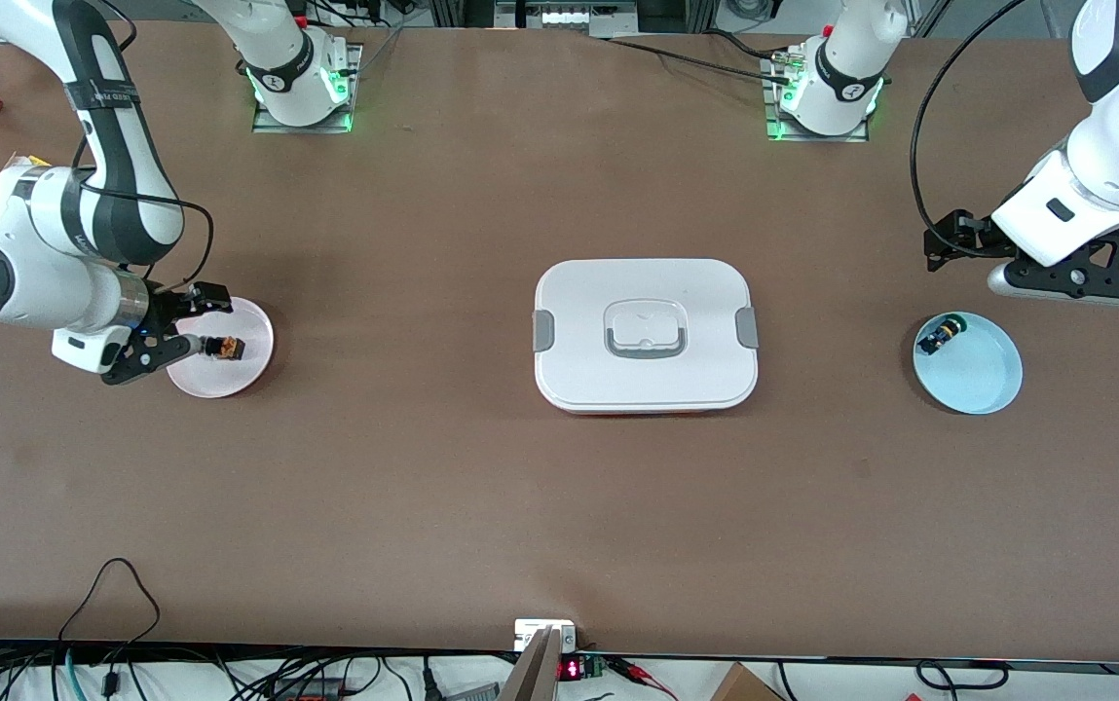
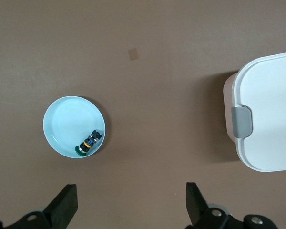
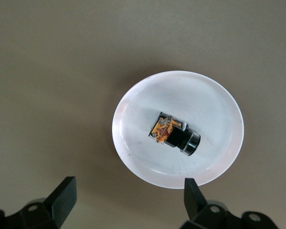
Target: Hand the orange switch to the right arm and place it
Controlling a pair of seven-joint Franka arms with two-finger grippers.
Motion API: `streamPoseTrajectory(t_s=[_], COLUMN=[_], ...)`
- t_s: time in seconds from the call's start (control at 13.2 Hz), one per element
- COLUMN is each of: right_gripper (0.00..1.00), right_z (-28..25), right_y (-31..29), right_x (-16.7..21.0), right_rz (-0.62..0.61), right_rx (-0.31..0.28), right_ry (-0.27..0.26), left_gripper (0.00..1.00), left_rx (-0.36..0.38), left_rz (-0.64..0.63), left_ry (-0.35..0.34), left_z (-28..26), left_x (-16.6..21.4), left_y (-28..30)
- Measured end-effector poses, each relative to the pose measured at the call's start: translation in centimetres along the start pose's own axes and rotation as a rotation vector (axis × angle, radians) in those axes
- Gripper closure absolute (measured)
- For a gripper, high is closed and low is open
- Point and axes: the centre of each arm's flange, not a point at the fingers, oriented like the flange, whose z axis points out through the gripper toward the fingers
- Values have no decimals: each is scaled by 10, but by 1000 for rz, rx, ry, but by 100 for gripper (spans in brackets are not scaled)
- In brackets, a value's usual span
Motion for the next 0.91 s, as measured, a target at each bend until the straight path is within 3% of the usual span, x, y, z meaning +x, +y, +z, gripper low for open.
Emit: streamPoseTrajectory(t_s=[0.23, 0.46, 0.91], right_gripper=[0, 0, 0], right_z=[-23, -74, -168], right_y=[-7, -8, 3], right_x=[8, 14, 15], right_rz=[160, 202, 201], right_rx=[38, 39, -82], right_ry=[17, 35, 151], left_gripper=[0, 0, 0], left_rx=[0, 0, 0], left_rz=[-1, -3, -4], left_ry=[-3, -23, -28], left_z=[0, 1, -3], left_x=[0, -3, -4], left_y=[0, 0, 0])
